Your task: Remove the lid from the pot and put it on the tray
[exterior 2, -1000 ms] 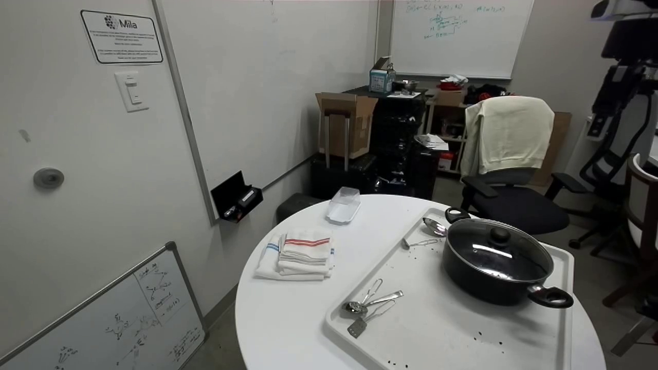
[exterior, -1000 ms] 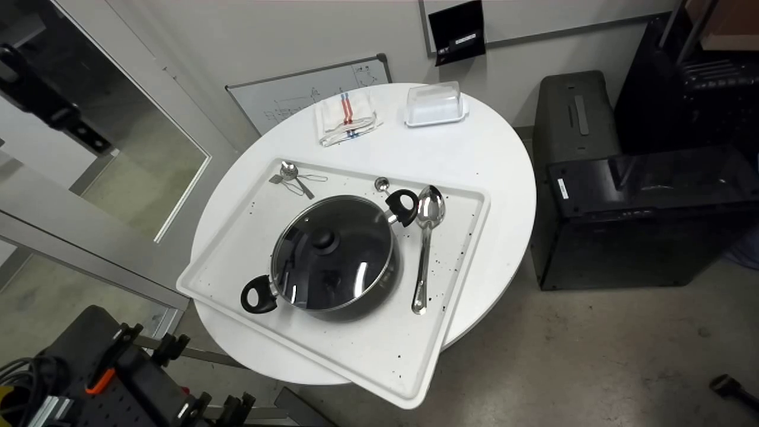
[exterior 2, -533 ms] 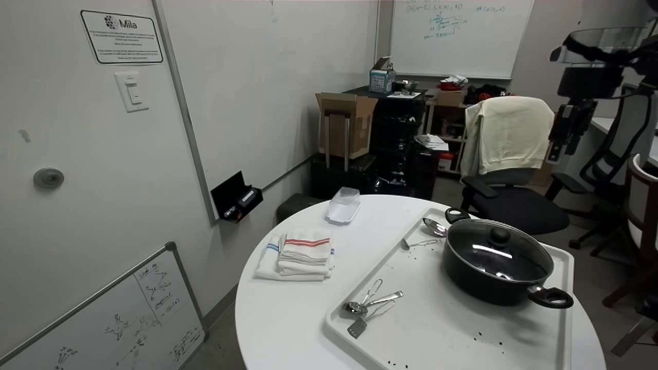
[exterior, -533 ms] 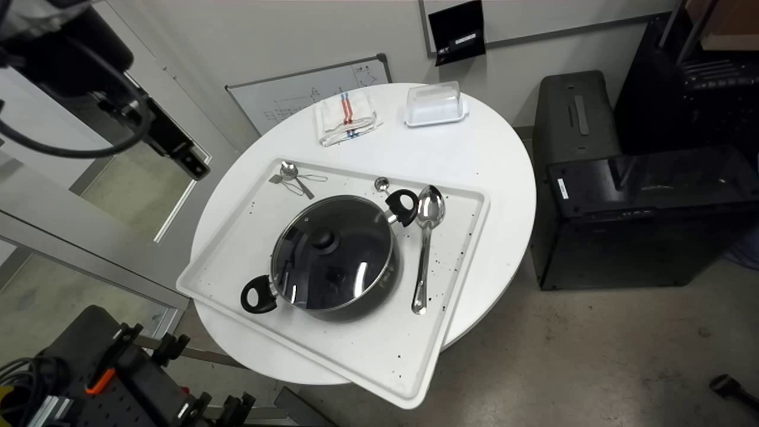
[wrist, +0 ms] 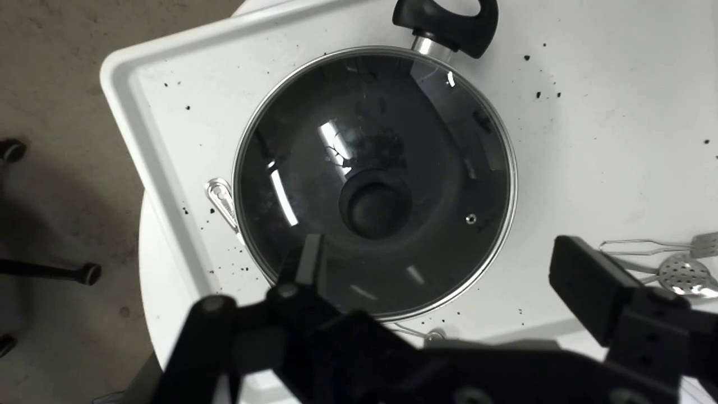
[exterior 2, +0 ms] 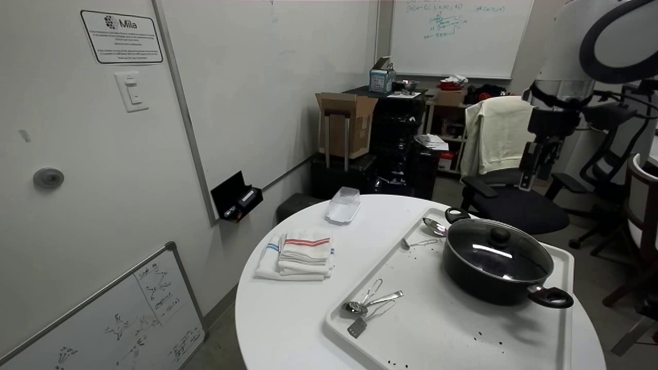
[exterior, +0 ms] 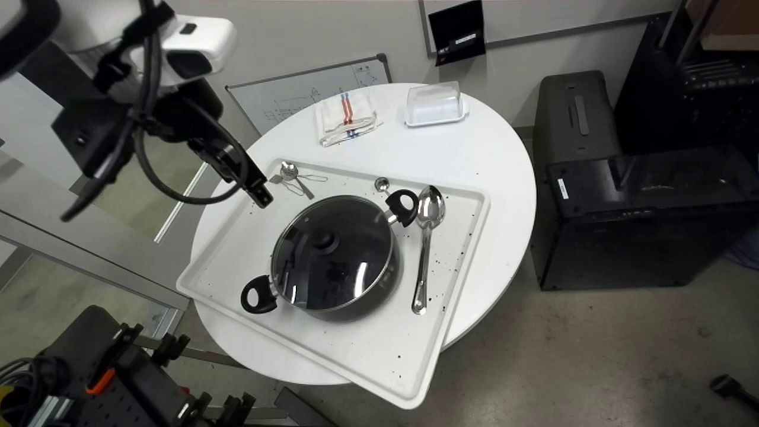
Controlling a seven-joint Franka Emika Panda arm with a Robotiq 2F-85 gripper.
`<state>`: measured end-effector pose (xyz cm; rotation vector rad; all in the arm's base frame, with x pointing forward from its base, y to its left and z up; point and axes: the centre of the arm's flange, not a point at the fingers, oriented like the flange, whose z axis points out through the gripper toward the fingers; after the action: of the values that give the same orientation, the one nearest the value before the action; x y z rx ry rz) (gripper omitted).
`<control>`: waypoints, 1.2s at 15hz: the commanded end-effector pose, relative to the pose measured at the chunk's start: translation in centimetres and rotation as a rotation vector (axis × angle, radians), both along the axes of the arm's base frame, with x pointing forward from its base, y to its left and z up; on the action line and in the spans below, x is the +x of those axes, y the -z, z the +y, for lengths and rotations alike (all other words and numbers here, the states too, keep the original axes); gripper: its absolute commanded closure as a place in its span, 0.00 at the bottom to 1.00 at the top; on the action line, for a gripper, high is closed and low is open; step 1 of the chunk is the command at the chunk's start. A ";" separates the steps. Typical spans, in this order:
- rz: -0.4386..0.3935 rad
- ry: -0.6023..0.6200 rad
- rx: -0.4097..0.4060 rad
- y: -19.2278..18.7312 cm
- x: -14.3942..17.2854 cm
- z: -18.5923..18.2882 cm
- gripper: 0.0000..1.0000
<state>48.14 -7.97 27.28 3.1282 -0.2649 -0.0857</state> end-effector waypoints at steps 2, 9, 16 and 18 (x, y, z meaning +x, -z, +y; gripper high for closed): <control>0.003 0.012 -0.004 5.0 2.0 -1.8 0.00; -0.008 0.026 -0.014 10.4 2.2 -2.5 0.00; -0.013 0.021 -0.022 14.2 2.8 -2.4 0.00; -0.012 0.015 -0.023 15.0 3.0 -2.1 0.00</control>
<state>50.13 -10.13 13.81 3.0950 -0.2981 -0.0920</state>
